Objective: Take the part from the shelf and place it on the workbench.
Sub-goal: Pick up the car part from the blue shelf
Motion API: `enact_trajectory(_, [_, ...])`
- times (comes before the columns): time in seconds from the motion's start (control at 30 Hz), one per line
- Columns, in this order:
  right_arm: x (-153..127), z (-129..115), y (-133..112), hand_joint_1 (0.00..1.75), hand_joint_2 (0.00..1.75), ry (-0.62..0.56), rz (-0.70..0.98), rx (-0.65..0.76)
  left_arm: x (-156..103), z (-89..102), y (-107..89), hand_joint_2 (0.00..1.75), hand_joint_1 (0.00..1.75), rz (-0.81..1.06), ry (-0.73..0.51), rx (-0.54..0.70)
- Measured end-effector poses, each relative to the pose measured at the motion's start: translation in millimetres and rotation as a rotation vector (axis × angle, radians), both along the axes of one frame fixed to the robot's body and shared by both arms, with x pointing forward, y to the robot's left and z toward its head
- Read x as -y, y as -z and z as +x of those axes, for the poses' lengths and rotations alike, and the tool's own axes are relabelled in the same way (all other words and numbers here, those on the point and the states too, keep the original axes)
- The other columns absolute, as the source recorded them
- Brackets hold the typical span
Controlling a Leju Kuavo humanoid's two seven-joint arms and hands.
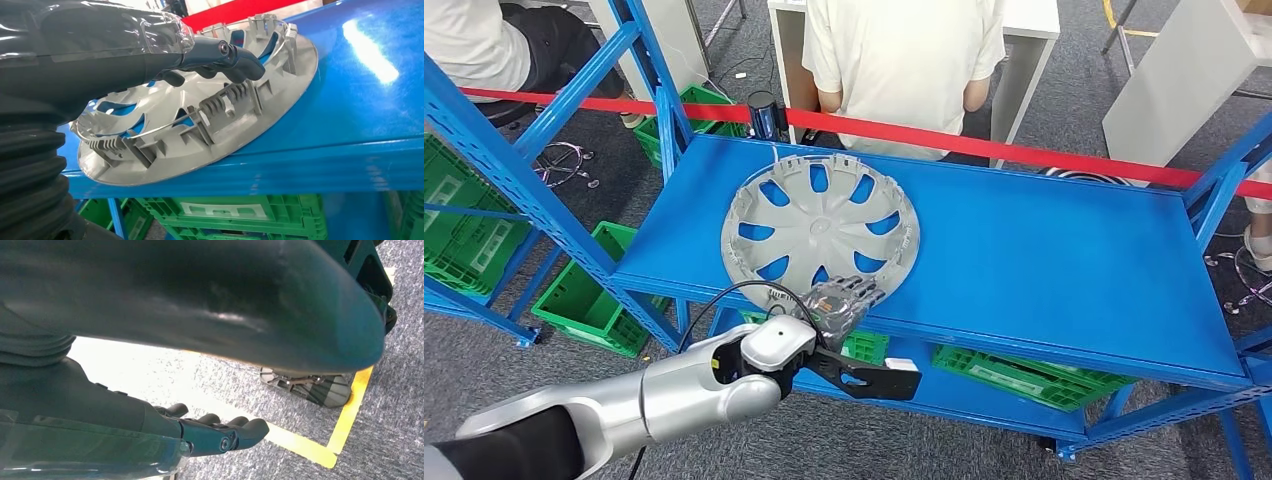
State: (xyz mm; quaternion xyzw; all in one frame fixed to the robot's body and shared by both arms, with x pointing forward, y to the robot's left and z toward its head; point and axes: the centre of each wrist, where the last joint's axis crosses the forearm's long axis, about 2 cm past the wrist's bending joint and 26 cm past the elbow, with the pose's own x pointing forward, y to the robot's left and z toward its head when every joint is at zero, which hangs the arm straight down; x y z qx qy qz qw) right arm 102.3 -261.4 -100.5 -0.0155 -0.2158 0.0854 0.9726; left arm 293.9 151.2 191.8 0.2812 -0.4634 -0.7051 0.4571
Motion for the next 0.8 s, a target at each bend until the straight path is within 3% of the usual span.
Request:
enact_trajectory(0.43, [-0.1, 0.9, -0.2, 0.00, 0.00, -0.004, -0.001, -0.006, 0.2, 2.0, 11.7, 1.75, 0.00, 0.071, 0.002, -0.011])
enact_trajectory(0.63, [0.2, -2.5, 0.6, 0.00, 0.00, 0.016, -0.007, -0.007, 4.5, 5.6, 15.5, 1.75, 0.00, -0.131, -0.070, 0.213])
enact_trajectory(0.8, [0.4, -9.0, 2.0, 0.00, 0.00, 0.024, -0.013, -0.011, 12.8, 2.4, 13.7, 1.75, 0.00, -0.283, -0.015, 0.400])
